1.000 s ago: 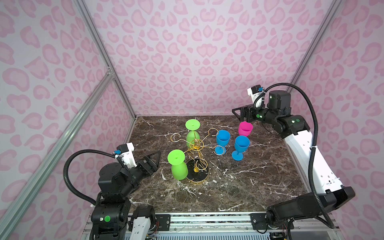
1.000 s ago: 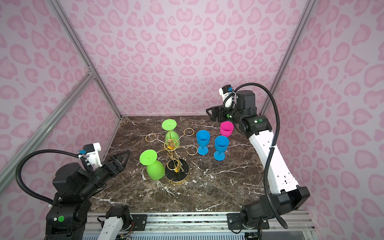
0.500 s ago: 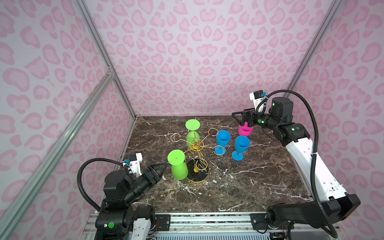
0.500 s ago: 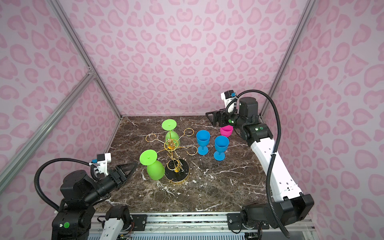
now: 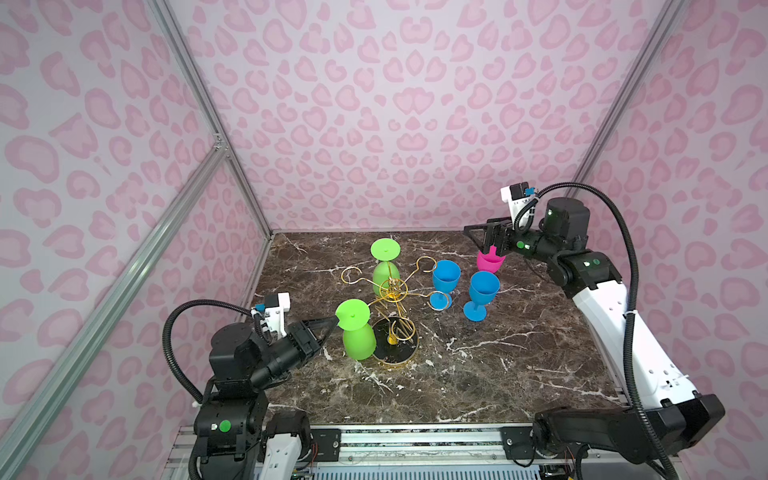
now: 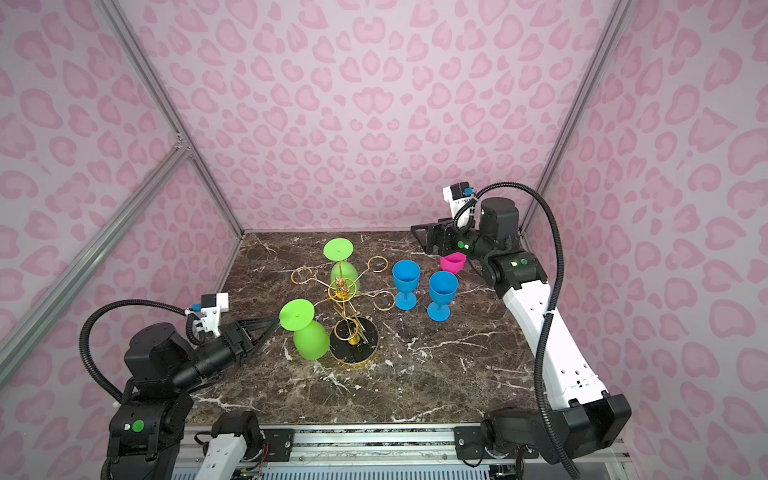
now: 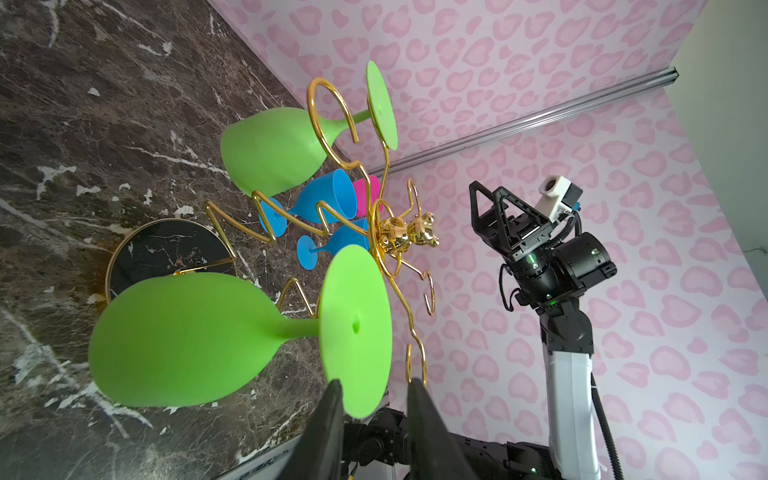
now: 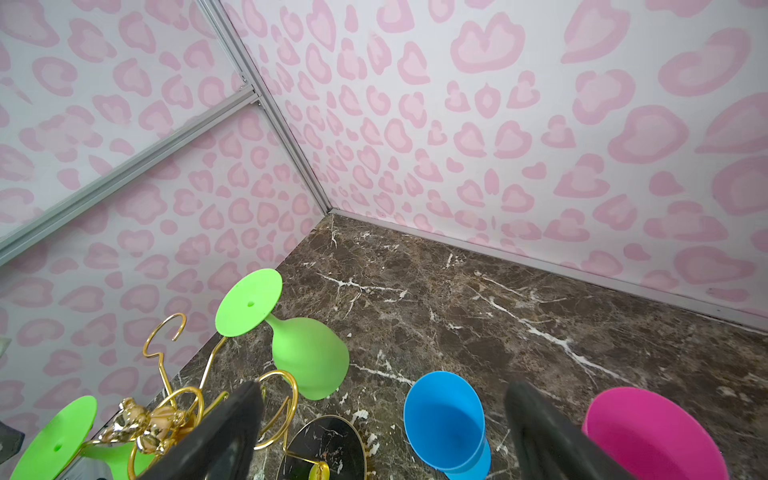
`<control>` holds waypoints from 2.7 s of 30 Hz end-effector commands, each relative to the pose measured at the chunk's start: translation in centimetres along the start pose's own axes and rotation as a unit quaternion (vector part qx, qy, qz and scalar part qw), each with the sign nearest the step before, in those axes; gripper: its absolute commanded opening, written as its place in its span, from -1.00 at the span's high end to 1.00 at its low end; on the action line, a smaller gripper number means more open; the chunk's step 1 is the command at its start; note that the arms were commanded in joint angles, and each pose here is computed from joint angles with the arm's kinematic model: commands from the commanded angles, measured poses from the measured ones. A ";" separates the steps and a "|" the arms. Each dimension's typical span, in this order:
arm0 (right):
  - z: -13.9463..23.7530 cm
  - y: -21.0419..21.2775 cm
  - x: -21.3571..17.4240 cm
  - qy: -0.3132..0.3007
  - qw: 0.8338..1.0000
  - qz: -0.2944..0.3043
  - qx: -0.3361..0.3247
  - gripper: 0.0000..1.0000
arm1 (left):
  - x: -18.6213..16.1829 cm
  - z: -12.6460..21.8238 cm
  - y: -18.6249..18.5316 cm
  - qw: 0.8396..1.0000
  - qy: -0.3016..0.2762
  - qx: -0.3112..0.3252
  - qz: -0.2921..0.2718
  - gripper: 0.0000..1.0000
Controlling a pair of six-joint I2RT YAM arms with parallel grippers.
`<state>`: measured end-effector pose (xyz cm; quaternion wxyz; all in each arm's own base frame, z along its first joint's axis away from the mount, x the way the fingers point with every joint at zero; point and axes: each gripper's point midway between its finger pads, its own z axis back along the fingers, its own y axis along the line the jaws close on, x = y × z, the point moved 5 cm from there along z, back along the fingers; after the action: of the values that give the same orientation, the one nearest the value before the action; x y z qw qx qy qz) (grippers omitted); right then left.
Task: Take the wine glass off the wine glass rack
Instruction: 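Open the right gripper and lift it away while the left gripper moves toward the rack, then close the left gripper on the foot of the nearer lime-green glass on the rack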
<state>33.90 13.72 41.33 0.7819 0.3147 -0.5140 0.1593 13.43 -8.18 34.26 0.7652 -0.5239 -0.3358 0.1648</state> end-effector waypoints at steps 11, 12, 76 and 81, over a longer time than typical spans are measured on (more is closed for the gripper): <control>0.2 0.3 0.1 -0.005 1.000 0.010 0.006 -0.85 | -0.2 -0.6 0.9 1.000 0.018 0.009 0.002 -0.02; 0.3 0.3 0.2 -0.005 1.000 0.010 0.005 -0.85 | -0.1 -0.7 1.0 1.000 0.018 0.010 0.002 -0.01; -0.9 -0.3 -0.4 0.007 1.000 0.001 0.009 -0.85 | 1.9 -2.4 0.1 1.000 0.029 -0.008 0.001 0.93; -1.2 -0.7 -1.5 0.020 1.000 -0.006 0.005 -0.85 | 2.1 -2.4 -0.2 0.999 0.030 -0.018 0.001 0.93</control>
<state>34.48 13.94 40.20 0.7881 0.3164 -0.5031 0.1601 16.52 -8.59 33.74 0.7730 -0.5340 -0.3048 0.1562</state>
